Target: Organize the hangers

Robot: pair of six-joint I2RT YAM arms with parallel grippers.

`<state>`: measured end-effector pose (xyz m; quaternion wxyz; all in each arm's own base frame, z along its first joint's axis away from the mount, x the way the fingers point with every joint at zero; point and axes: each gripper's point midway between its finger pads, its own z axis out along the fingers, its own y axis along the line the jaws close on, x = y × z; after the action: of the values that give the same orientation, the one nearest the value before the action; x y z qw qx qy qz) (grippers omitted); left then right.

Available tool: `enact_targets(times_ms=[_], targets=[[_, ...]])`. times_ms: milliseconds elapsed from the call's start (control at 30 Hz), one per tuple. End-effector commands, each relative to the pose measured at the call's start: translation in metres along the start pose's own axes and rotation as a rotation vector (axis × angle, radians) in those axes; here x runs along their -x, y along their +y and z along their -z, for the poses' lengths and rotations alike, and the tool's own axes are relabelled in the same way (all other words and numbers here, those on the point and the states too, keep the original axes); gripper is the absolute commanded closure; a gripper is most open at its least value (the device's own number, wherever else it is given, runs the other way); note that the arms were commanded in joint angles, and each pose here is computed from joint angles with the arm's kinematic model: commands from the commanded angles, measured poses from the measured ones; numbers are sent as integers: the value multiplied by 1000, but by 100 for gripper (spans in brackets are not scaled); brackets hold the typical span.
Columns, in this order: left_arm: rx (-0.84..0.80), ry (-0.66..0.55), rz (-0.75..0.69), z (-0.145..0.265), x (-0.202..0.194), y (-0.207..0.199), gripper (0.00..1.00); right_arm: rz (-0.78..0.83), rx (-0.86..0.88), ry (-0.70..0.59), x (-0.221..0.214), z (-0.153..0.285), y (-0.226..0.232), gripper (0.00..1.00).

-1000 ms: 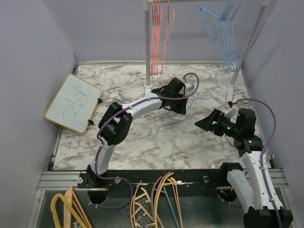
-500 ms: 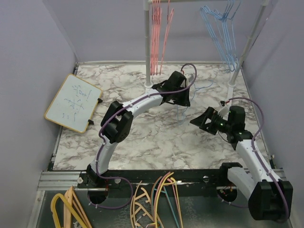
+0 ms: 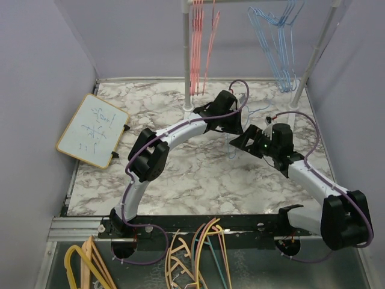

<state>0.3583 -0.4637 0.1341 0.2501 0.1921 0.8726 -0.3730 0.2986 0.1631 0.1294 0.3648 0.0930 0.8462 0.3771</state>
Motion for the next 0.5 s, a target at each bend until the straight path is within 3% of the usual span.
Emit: enact_targets(times_ms=[0, 267, 400, 467], targets=[[-74, -69, -17, 13, 23, -32, 100, 9, -2, -65, 16, -20, 6, 5], [-88, -61, 5, 16, 22, -37, 100, 16, -26, -69, 16, -43, -5, 17], [-88, -69, 8, 20, 23, -38, 100, 22, -5, -69, 19, -51, -2, 49], [-87, -73, 8, 23, 23, -39, 100, 20, -6, -62, 17, -55, -4, 60]])
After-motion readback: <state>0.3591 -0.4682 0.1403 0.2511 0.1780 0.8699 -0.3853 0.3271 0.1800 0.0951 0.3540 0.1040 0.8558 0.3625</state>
